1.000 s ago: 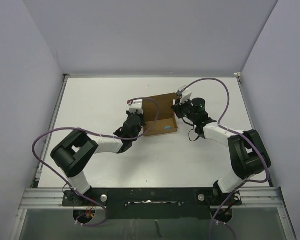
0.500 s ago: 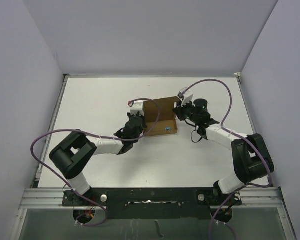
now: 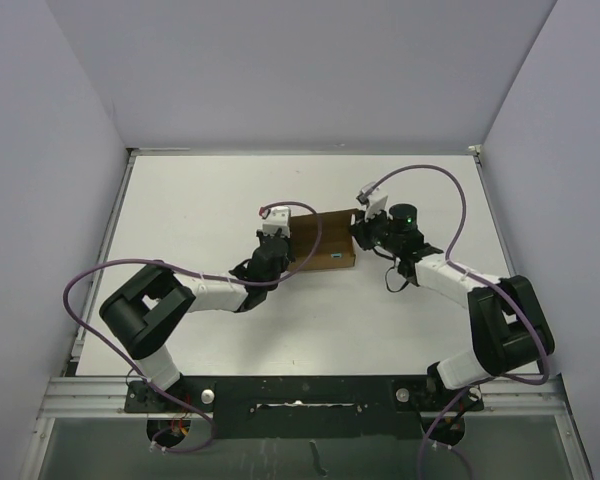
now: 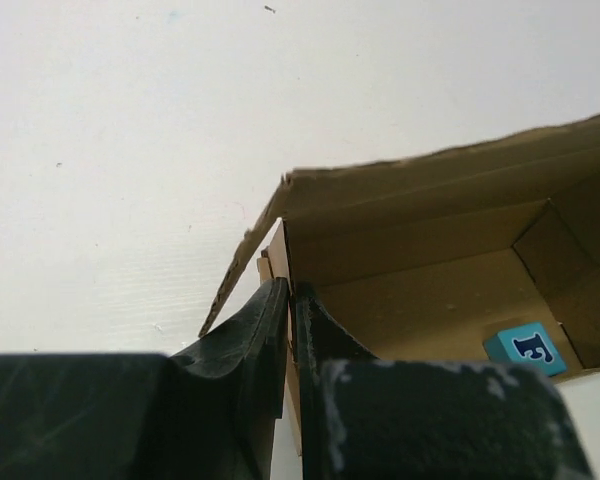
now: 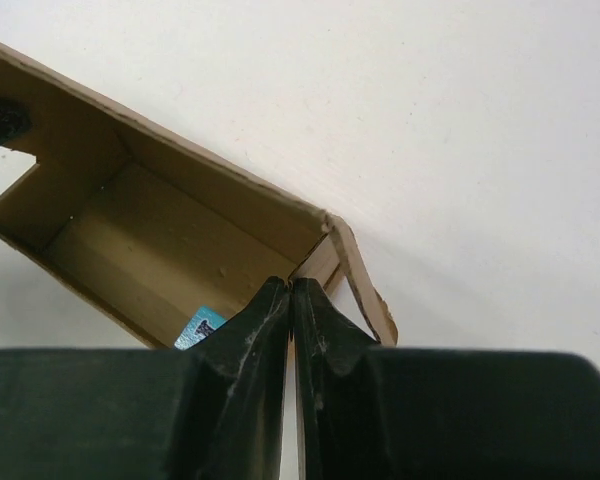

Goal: Fold the paper box

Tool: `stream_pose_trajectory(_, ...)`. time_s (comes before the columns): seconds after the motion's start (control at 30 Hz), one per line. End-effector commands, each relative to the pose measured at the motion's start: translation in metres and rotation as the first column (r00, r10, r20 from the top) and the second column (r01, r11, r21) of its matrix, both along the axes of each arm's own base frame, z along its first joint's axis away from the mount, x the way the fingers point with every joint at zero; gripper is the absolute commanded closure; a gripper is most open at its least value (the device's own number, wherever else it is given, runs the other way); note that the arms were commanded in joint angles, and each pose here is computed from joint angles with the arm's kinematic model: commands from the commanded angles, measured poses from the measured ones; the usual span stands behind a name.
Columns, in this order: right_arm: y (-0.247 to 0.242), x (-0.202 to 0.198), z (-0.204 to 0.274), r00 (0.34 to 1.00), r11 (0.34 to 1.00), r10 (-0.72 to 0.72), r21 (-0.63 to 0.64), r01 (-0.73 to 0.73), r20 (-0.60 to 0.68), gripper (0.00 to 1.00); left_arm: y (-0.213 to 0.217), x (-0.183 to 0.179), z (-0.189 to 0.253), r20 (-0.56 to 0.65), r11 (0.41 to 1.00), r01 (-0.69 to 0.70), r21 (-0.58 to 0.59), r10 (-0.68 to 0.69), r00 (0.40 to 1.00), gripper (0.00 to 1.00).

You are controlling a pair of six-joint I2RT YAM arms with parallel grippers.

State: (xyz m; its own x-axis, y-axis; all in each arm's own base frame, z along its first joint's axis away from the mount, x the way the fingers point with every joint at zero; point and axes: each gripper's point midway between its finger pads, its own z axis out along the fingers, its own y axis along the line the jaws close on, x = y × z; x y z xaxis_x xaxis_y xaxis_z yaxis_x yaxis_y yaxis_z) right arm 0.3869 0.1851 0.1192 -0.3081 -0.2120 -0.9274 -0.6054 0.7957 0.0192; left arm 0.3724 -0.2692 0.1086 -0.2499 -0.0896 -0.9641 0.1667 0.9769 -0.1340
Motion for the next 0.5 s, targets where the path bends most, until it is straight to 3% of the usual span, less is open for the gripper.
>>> stream_pose_trajectory(0.0,0.0051,-0.0095,0.0155,0.999,0.999,0.042,0.022,-0.043,0.029,0.93,-0.0137,-0.0132,0.0061,-0.022,0.997,0.073,-0.035,-0.074,0.997,0.95)
stream_pose_trajectory(0.47,0.0019,-0.0169,0.0091,0.999,0.999,0.046,0.025,-0.046,0.000,0.92,-0.0114,-0.0178,0.0024,-0.037,0.996,0.079,-0.039,-0.080,0.996,0.95)
